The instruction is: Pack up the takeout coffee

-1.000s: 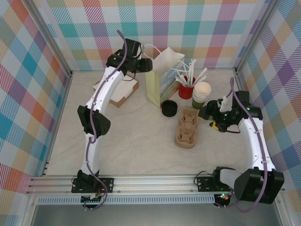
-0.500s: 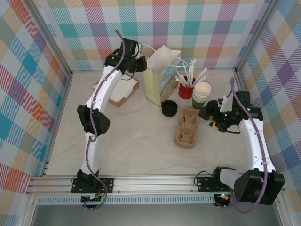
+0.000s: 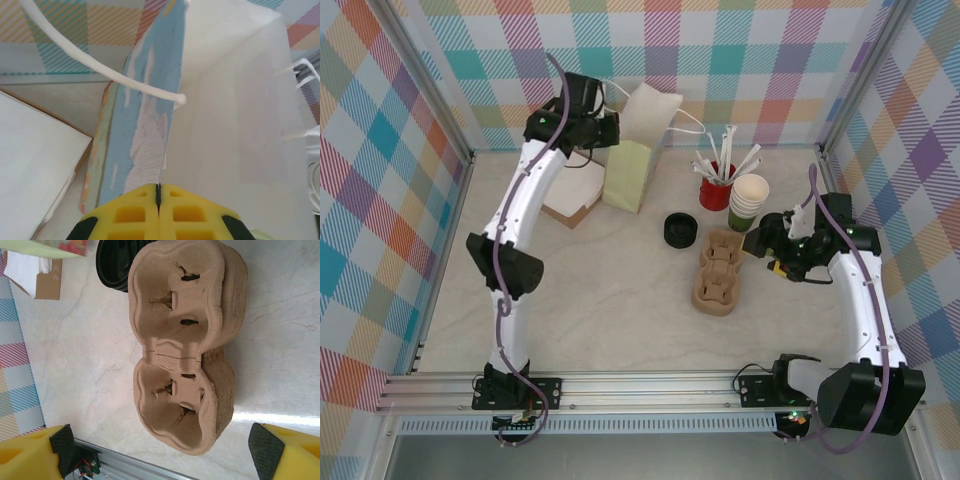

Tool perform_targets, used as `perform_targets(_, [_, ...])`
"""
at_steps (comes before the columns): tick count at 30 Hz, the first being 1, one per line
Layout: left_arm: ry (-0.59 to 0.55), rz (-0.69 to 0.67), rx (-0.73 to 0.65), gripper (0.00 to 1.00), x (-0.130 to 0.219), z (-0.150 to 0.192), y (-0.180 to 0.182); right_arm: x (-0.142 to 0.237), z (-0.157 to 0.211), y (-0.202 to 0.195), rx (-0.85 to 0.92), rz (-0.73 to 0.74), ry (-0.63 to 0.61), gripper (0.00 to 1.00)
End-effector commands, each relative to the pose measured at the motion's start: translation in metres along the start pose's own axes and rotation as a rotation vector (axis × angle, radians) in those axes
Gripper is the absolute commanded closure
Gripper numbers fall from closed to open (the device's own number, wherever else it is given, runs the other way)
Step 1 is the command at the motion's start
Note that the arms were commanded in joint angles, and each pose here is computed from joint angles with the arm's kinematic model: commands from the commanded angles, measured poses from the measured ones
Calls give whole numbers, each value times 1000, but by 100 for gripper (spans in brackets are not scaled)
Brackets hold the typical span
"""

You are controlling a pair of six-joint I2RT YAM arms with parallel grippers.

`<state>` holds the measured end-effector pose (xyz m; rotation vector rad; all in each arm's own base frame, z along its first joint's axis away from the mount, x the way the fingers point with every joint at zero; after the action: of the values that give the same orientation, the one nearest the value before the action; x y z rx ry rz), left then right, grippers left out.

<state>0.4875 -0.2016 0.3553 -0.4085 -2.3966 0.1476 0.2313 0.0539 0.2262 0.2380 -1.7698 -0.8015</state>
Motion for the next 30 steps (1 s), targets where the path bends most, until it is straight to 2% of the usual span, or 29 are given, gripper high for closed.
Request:
perform_targets(1, [-114, -23, 40, 100, 61, -19, 2, 9, 2, 4, 78, 22, 5, 11])
perform_targets(9, [-192, -103, 133, 100, 133, 12, 9, 3, -7, 3, 147, 62, 23, 12])
perform_targets(16, [-196, -91, 255, 100, 183, 84, 12, -4, -13, 8, 219, 85, 2, 13])
perform_targets(24, [-141, -20, 393, 100, 203, 152, 6, -7, -19, -2, 209, 167, 4, 13])
perform_targets(30, [-125, 15, 445, 100, 196, 173, -6, -8, -25, -1, 243, 182, -14, 13])
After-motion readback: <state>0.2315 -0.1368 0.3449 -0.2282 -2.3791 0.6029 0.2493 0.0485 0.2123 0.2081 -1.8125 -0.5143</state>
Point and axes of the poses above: each hand's point on the last joint's axis, 136 mm out from that joint toward the fingers, its own x axis back along the fingers, its own y axis along the line the jaws close on, z = x × y, the point moved 3 cm from there along x, back along the fingers, and after that the axes turned 6 degrees about -x, right-handed, at the moved point
